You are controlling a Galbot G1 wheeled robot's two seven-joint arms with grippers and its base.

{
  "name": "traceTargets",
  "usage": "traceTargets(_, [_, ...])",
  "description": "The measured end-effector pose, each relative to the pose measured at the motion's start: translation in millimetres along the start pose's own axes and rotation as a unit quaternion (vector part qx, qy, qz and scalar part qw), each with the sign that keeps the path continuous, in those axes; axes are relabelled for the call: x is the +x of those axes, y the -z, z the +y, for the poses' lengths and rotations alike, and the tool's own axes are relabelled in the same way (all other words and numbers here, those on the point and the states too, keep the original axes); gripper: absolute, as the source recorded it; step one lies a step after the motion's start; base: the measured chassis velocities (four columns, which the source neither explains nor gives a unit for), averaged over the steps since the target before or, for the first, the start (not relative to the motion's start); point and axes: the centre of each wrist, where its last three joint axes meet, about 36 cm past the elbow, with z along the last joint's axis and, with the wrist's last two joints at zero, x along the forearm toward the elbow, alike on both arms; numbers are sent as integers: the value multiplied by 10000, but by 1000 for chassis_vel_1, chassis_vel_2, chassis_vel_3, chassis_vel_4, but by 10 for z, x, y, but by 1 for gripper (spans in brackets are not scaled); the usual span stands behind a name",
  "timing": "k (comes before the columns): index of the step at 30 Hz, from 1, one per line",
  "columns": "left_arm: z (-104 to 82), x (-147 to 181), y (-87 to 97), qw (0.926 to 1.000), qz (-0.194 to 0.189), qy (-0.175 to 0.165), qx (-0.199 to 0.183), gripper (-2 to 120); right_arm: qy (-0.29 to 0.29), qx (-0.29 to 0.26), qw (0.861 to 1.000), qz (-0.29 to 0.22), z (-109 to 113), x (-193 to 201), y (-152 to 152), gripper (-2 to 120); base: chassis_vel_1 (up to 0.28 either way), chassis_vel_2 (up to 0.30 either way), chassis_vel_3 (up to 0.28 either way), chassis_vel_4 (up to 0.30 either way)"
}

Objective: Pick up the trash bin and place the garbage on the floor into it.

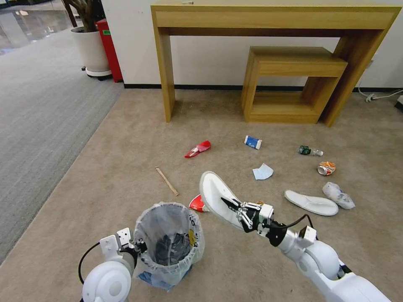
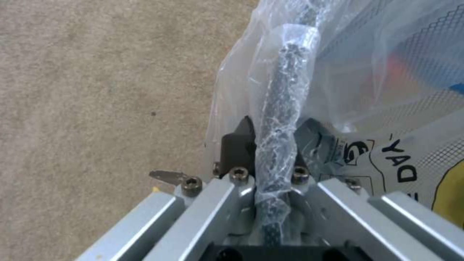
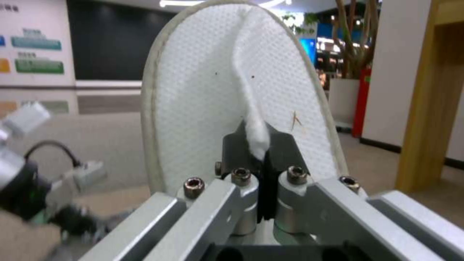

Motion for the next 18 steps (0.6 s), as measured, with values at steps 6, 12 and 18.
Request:
traceTargets(6, [-61,0,-32,10000,10,-86,-25,0,59,-169,9993,-341,4,-290,20,0,0,0,0,0])
traceTargets(12, [-68,0,-29,9999,3,-100,-16,0,56,-272,9985,-467,38,-410,29,0,0,0,0,0])
traceTargets(18, [-77,9,-8,9999,40,-139,39,0,87,-342,9977,-574,81,-510,51,0,0,0,0,0])
